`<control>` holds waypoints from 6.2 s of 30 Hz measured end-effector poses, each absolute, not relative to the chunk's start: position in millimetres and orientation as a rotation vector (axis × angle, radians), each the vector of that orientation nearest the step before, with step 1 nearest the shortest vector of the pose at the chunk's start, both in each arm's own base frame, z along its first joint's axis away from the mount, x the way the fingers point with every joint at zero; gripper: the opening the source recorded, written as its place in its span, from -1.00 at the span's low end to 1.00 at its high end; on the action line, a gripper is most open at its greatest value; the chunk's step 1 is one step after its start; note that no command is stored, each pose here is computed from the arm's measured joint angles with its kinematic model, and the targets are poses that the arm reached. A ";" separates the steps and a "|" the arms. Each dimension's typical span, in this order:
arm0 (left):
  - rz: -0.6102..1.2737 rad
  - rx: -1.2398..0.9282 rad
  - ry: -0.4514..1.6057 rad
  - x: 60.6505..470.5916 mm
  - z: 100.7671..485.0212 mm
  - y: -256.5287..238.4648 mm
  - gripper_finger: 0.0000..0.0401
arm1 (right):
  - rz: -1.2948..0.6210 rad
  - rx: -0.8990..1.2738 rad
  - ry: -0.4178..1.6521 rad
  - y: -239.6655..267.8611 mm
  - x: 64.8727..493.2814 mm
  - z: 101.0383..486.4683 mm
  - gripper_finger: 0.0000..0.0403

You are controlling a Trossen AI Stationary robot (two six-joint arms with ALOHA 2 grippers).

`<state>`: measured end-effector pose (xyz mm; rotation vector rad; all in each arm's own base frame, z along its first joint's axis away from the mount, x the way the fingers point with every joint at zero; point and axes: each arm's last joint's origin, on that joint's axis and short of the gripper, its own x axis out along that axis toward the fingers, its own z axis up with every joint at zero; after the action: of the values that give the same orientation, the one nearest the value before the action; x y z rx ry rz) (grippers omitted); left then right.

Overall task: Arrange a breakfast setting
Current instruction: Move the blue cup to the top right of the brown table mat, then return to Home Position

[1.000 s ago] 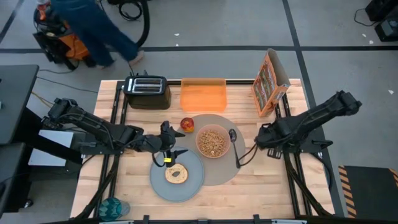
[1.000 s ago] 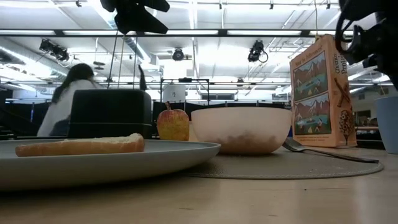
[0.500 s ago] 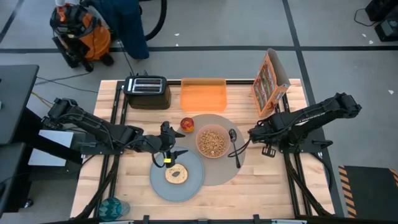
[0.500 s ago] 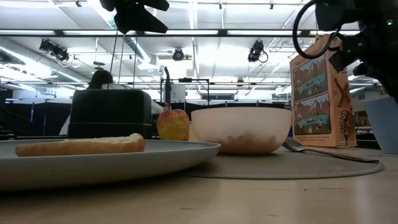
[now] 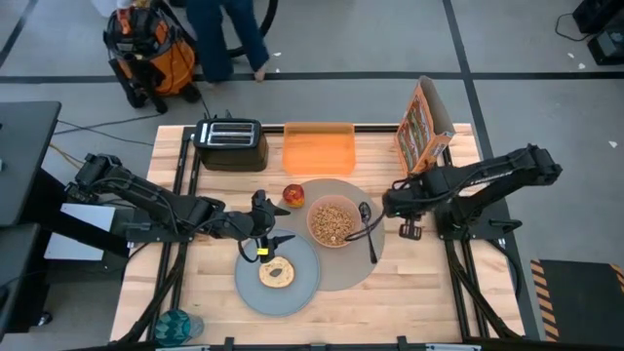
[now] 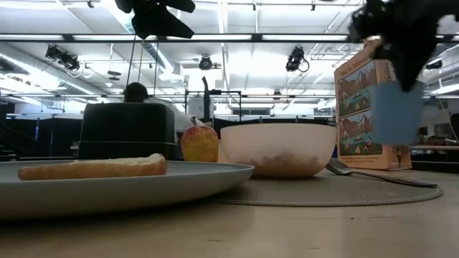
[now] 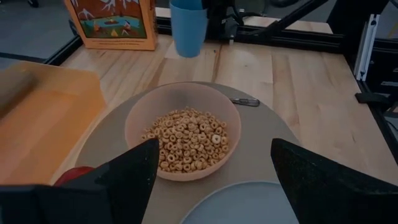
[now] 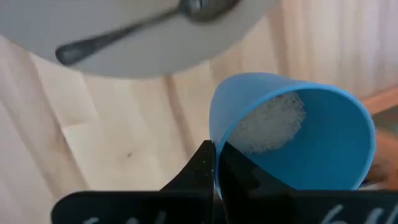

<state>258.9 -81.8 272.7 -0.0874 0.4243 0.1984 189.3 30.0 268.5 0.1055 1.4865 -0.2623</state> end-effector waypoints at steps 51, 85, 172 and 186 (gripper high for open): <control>0.198 -0.088 0.423 258.9 272.9 -81.8 0.58 | -0.052 -0.029 1.514 -113.9 300.3 243.8 -0.94; 0.198 -0.088 0.423 258.9 272.8 -81.8 0.58 | -0.097 -0.015 1.464 -124.3 305.1 240.3 -0.43; 0.065 -0.054 -0.064 95.6 172.5 -18.2 0.59 | 0.204 0.075 -0.047 -1.0 97.3 170.7 -0.95; -0.015 0.023 -0.066 95.8 171.9 -14.2 0.58 | 0.078 0.096 -0.028 -4.6 98.3 168.6 -0.95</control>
<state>95.8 -14.2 171.9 0.0226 -0.0664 -0.0145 98.3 -4.6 168.6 0.0962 -0.0283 0.0780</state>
